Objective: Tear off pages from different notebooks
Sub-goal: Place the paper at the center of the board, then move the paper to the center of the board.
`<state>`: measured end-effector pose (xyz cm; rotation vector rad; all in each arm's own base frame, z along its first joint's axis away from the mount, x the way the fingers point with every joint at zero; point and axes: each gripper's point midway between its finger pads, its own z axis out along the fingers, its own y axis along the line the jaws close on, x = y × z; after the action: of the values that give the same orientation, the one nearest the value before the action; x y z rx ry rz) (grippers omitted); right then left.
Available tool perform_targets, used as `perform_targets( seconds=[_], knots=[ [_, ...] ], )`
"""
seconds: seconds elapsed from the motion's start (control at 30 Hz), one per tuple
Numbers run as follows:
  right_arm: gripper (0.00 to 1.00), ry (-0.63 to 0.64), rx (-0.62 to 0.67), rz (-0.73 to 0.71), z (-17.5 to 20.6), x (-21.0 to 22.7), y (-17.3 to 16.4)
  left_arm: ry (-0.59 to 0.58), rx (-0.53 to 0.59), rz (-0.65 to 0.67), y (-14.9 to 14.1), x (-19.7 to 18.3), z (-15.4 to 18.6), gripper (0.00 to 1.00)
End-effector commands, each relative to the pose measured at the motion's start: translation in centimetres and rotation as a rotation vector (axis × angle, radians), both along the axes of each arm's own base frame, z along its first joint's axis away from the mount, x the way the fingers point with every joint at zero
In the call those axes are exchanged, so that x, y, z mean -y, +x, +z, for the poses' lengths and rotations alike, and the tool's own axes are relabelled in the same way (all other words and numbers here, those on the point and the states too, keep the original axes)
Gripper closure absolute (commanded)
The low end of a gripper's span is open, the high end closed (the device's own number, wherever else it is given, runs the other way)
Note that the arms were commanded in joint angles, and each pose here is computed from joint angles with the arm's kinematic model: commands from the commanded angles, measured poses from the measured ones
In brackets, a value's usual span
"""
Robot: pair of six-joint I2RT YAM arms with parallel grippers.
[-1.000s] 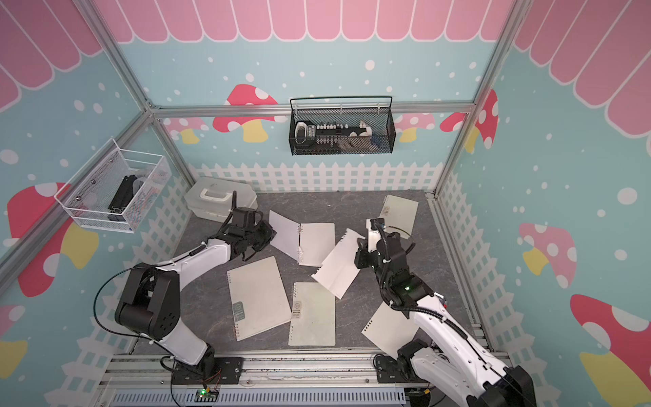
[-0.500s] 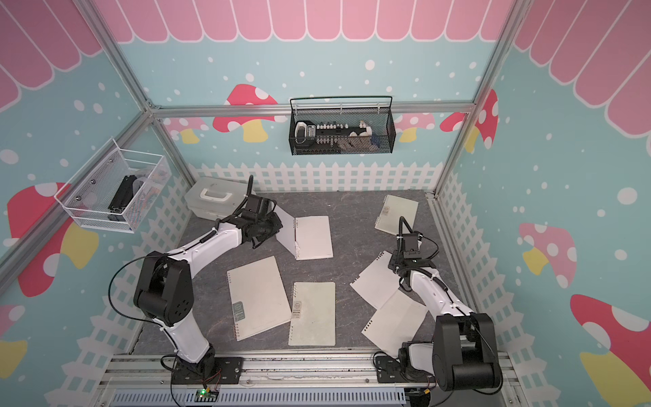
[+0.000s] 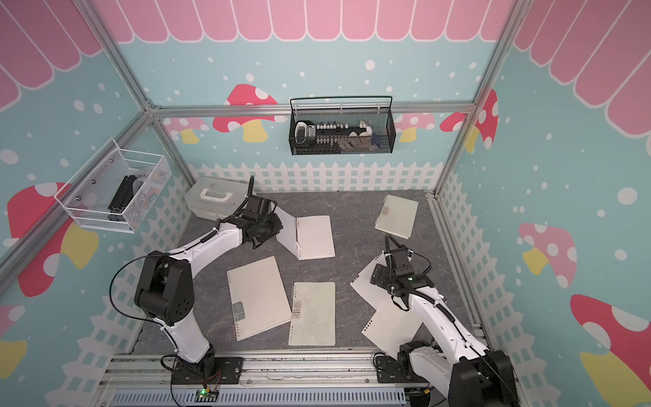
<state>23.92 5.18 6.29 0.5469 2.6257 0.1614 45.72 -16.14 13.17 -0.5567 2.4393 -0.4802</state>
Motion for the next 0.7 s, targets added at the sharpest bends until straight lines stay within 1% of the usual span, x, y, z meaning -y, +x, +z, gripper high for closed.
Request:
perform_targets(
  seconds=[0.0,0.2,0.3,0.37,0.53,0.67],
  knots=[
    [0.01,0.101,-0.064,-0.103,-2.1,-1.2,-1.7,-0.009,0.025,-0.009,0.3,0.3,0.7,1.00],
    [0.01,0.135,-0.093,-0.096,-5.0,-2.0,-1.3,-0.009,0.020,-0.001,0.3,-0.2,0.2,1.00],
    [0.01,0.146,-0.132,-0.077,-6.7,-2.7,-0.5,-0.008,0.023,0.001,0.3,-0.5,0.4,1.00],
    [0.02,0.150,-0.147,-0.043,-7.4,-3.2,0.6,-0.003,0.028,0.006,0.2,-0.9,0.6,1.00],
    [0.01,0.138,-0.150,0.040,-7.7,-3.8,3.4,-0.002,0.041,0.012,0.0,-1.6,1.2,1.00],
    [0.01,0.121,-0.127,0.033,-6.8,-3.3,3.6,0.005,0.054,0.007,-0.1,-1.8,1.7,1.00]
  ],
)
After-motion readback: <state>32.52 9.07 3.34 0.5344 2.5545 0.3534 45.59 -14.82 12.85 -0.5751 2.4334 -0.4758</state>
